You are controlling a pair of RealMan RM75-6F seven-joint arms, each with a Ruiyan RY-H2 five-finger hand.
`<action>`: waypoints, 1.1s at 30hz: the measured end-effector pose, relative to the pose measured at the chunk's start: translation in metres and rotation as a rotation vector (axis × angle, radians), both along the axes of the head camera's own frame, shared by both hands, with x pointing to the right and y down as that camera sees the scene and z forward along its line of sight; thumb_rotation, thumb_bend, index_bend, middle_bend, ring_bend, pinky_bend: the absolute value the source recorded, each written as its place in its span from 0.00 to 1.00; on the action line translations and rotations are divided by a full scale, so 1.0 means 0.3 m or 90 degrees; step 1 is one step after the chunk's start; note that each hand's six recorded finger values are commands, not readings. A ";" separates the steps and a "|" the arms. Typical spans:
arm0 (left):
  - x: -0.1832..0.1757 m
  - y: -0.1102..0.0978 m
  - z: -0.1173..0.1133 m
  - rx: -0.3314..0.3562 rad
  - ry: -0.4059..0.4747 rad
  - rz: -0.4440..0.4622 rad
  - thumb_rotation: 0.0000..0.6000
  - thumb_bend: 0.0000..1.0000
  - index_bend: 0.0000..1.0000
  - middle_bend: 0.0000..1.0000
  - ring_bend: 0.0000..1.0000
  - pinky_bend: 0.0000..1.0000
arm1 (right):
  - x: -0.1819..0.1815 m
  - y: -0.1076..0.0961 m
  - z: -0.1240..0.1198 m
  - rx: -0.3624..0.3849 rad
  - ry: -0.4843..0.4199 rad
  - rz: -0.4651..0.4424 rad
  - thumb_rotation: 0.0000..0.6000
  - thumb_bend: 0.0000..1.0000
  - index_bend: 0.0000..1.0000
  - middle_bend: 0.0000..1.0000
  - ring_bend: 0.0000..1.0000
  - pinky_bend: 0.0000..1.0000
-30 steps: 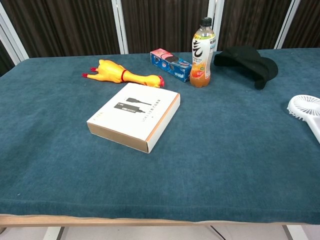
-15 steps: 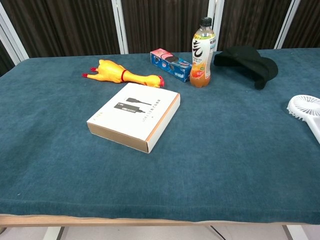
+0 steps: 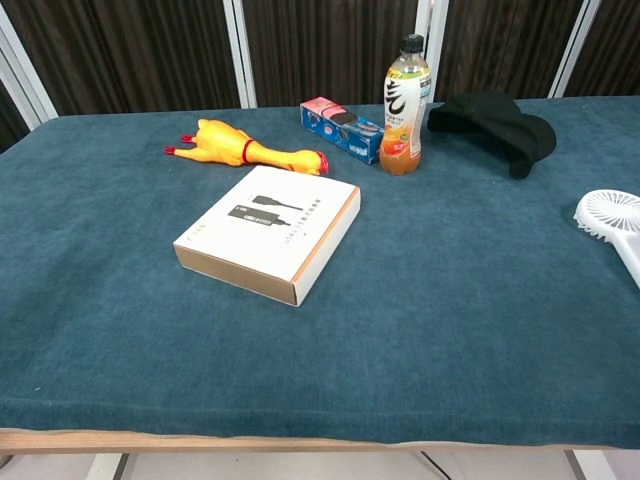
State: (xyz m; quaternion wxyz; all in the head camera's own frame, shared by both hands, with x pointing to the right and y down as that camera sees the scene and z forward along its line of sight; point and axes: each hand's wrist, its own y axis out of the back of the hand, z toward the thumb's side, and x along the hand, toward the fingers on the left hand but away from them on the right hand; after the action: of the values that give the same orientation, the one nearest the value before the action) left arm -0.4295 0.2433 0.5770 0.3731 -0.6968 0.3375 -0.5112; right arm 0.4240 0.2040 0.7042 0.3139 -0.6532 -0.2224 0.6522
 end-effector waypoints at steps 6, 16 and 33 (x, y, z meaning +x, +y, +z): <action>0.000 -0.001 0.001 -0.001 0.000 0.000 1.00 0.03 0.00 0.07 0.02 0.11 | 0.000 0.001 0.002 -0.001 0.000 -0.001 1.00 0.55 0.24 0.00 0.00 0.00; 0.003 0.002 0.002 -0.001 0.000 0.002 1.00 0.03 0.00 0.07 0.02 0.11 | -0.004 -0.016 -0.039 0.035 -0.016 0.003 1.00 0.55 0.11 0.00 0.00 0.00; -0.009 -0.001 0.010 -0.011 -0.010 -0.012 1.00 0.03 0.00 0.07 0.02 0.11 | -0.009 -0.007 -0.337 0.198 -0.072 0.018 1.00 0.41 0.00 0.00 0.00 0.00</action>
State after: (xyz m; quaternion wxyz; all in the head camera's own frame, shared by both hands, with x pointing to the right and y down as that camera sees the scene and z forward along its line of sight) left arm -0.4321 0.2429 0.5799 0.3647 -0.6929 0.3365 -0.5230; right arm 0.4213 0.2020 0.6030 0.3892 -0.6294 -0.3470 0.5762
